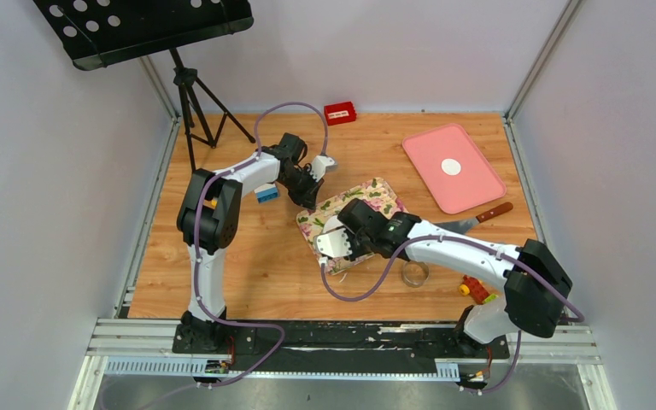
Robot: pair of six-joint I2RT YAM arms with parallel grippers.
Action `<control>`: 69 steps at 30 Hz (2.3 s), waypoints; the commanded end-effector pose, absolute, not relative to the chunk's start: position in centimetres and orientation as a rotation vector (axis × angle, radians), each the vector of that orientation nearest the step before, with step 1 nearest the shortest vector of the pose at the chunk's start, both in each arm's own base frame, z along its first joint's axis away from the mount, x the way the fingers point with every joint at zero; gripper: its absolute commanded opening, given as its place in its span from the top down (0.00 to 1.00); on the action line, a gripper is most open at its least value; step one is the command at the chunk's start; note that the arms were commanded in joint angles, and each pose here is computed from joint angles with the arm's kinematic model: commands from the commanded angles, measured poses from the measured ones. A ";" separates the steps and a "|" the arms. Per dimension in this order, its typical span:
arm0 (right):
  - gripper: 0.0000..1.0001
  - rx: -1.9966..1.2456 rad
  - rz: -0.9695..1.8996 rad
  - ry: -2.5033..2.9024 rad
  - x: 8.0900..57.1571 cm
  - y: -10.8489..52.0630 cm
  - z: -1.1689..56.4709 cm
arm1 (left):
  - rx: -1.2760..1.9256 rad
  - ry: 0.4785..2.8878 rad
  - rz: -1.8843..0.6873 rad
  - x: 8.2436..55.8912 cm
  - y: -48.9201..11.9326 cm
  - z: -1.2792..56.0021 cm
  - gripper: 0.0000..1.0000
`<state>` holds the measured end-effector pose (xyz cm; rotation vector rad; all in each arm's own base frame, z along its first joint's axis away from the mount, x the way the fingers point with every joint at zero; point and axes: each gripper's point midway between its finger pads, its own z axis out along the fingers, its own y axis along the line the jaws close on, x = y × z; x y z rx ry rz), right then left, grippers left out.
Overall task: Roll out the dumpling wrappers from the dough
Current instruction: Flatten out the dough on the work surface.
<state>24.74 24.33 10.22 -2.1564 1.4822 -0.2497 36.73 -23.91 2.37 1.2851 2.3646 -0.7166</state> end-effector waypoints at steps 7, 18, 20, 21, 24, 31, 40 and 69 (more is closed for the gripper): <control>1.00 -2.600 0.173 1.723 14.1 18.6 4.7 | 1.325 2.369 -0.670 36.2 -23.6 2.3 1.00; 1.00 -2.633 0.196 1.719 13.4 18.2 5.4 | 1.324 2.370 -0.671 36.2 -23.6 2.2 1.00; 1.00 -2.629 0.185 1.711 13.5 18.3 5.7 | 1.323 2.369 -0.669 36.2 -23.6 2.3 1.00; 1.00 -2.628 0.181 1.708 13.6 18.3 5.9 | 1.323 2.370 -0.669 36.2 -23.5 2.2 1.00; 1.00 -2.618 0.165 1.697 13.8 18.4 6.5 | 1.324 2.370 -0.667 36.2 -23.6 2.2 1.00; 1.00 -2.486 0.040 1.641 16.6 20.1 9.4 | 1.317 2.364 -0.669 36.2 -23.6 2.5 1.00; 1.00 -1.988 -0.025 1.587 23.4 23.9 18.4 | 1.263 2.233 -0.637 37.8 -24.4 7.3 0.37; 1.00 -1.499 0.811 1.610 22.4 27.7 24.3 | 1.631 1.578 -1.085 23.1 -27.3 23.7 0.00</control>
